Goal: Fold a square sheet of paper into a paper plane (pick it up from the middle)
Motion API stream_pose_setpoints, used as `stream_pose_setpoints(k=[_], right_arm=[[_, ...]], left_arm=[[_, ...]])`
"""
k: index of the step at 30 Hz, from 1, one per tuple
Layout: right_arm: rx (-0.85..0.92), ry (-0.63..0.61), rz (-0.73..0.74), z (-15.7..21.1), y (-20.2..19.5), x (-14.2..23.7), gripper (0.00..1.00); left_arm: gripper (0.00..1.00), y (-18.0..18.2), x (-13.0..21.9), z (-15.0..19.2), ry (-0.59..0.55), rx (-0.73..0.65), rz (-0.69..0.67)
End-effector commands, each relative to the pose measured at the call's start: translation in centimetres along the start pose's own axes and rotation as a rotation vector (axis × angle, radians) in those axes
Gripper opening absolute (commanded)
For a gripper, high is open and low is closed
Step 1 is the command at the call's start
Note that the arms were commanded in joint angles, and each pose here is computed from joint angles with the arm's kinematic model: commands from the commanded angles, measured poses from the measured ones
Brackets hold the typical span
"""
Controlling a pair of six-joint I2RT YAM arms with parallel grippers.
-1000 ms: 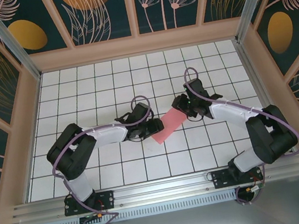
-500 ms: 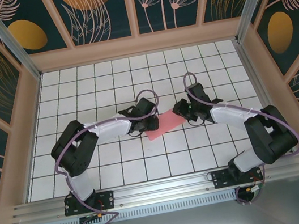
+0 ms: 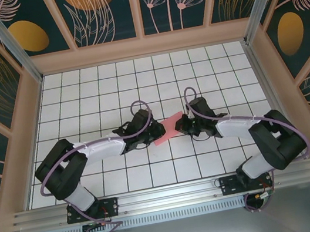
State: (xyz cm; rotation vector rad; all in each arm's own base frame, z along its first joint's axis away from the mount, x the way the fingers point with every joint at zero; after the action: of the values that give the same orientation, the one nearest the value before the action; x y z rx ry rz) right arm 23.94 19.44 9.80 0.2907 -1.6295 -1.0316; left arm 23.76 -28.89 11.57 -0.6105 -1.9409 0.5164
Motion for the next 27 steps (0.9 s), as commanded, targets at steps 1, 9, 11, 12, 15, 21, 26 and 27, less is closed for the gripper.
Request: stream_pose_setpoints(k=[1,9,11,12,15,21,26,27], right_arm=[[0.027,0.028,-0.056,0.4,0.7,-0.9,0.00],[0.019,0.046,-0.027,0.8,-0.2,-2.0,0.00],[0.016,0.050,-0.019,0.9,-0.5,-2.1,0.00],[0.015,0.049,-0.013,0.9,-0.7,-2.1,0.00],[0.013,0.039,0.009,1.0,-1.2,-2.2,0.00],[0.023,0.012,0.033,1.2,-1.9,-2.4,0.00],[0.023,0.009,0.046,1.2,-2.4,-2.6,0.00],[0.022,0.009,0.046,1.1,-2.5,-2.6,0.00]], left_arm=[[0.13,-1.0,-0.2,0.1,-0.024,0.116,0.073],[0.08,-0.8,-1.7,0.7,0.027,0.138,0.068],[0.07,-0.1,-2.5,1.2,0.050,0.143,0.043],[0.07,0.0,-2.7,1.3,0.058,0.143,0.037],[0.06,0.2,-3.2,1.6,0.075,0.134,0.032],[0.06,-0.4,-4.1,1.9,0.105,0.095,0.041],[0.06,0.0,-4.5,2.1,0.115,0.092,0.022],[0.06,0.1,-4.6,2.2,0.119,0.086,0.013]])
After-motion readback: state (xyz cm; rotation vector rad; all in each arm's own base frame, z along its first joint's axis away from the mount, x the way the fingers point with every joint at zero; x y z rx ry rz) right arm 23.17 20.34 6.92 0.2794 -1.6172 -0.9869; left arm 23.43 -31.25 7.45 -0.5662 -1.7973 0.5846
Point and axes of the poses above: each hand's point on the last joint's axis, 136 mm out from that joint toward the fingers, its own x axis back along the fingers, its own y axis along the line the jaws close on, z = x × y, the point moved 7 cm from there along x, back along the fingers, and after that the axes turned 14 degrees about -x, right-handed, at the moved point
